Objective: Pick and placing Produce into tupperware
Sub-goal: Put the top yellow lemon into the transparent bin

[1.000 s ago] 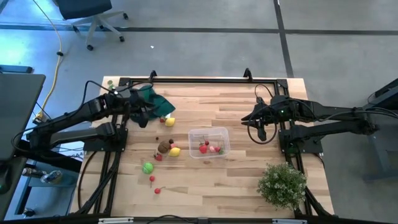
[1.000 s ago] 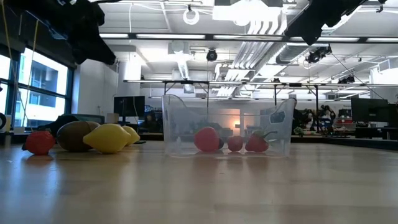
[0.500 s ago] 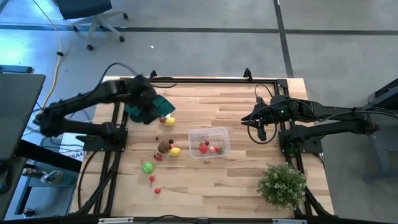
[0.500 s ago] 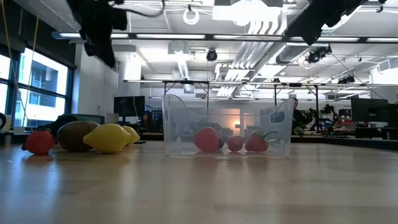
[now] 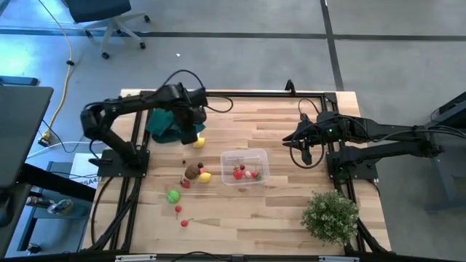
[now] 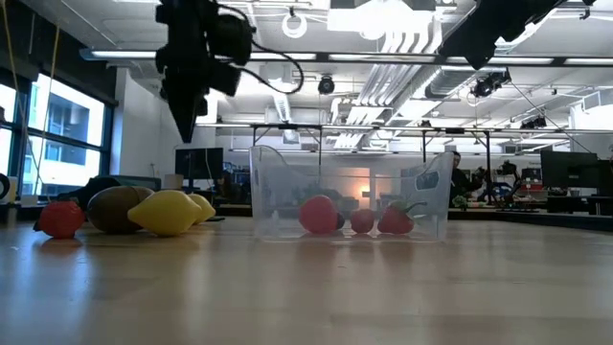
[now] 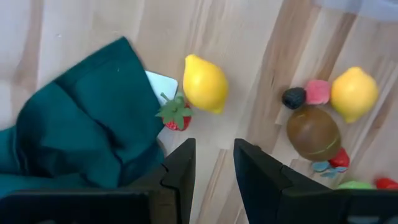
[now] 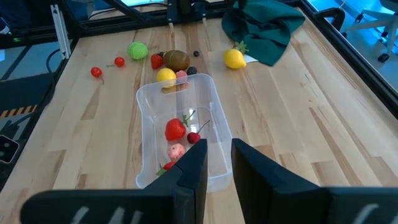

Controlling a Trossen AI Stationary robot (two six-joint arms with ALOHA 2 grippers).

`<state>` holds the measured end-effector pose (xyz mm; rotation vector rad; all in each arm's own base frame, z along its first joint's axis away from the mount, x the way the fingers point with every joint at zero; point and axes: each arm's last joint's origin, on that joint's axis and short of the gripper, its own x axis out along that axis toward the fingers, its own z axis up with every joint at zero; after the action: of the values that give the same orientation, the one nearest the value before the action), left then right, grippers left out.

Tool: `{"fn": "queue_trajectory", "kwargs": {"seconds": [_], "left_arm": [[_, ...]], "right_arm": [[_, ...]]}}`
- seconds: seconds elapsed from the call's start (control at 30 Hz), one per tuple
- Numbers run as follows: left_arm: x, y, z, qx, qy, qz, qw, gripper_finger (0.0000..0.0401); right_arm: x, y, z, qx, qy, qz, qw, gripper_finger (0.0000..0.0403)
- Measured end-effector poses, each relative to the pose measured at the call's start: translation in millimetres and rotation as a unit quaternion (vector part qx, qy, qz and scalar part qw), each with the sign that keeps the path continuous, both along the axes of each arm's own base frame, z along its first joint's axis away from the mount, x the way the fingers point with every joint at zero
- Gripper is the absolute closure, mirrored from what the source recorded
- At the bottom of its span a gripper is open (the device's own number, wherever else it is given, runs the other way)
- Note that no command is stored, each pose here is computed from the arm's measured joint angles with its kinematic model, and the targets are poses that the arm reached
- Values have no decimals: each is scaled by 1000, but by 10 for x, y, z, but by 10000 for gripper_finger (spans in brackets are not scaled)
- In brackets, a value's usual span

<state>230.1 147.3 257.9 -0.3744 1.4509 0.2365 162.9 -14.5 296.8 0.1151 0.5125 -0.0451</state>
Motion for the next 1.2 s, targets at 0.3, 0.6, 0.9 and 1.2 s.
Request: {"fn": "queue_trajectory", "kwargs": {"seconds": [0.3, 0.6, 0.9, 1.2], "left_arm": [[191, 53, -227, -1, 11, -13, 1000, 271], [407, -15, -448, 12, 34, -11, 999, 171], [497, -14, -664, 10, 73, 25, 997, 130], [537, 13, -795, 9, 92, 46, 995, 110]], "right_arm": [[0, 0, 1, 0, 0, 0, 1000, 340], [0, 0, 1, 0, 0, 0, 1000, 340], [0, 0, 1, 0, 0, 0, 1000, 340], [0, 0, 1, 0, 0, 0, 1000, 340]]}}
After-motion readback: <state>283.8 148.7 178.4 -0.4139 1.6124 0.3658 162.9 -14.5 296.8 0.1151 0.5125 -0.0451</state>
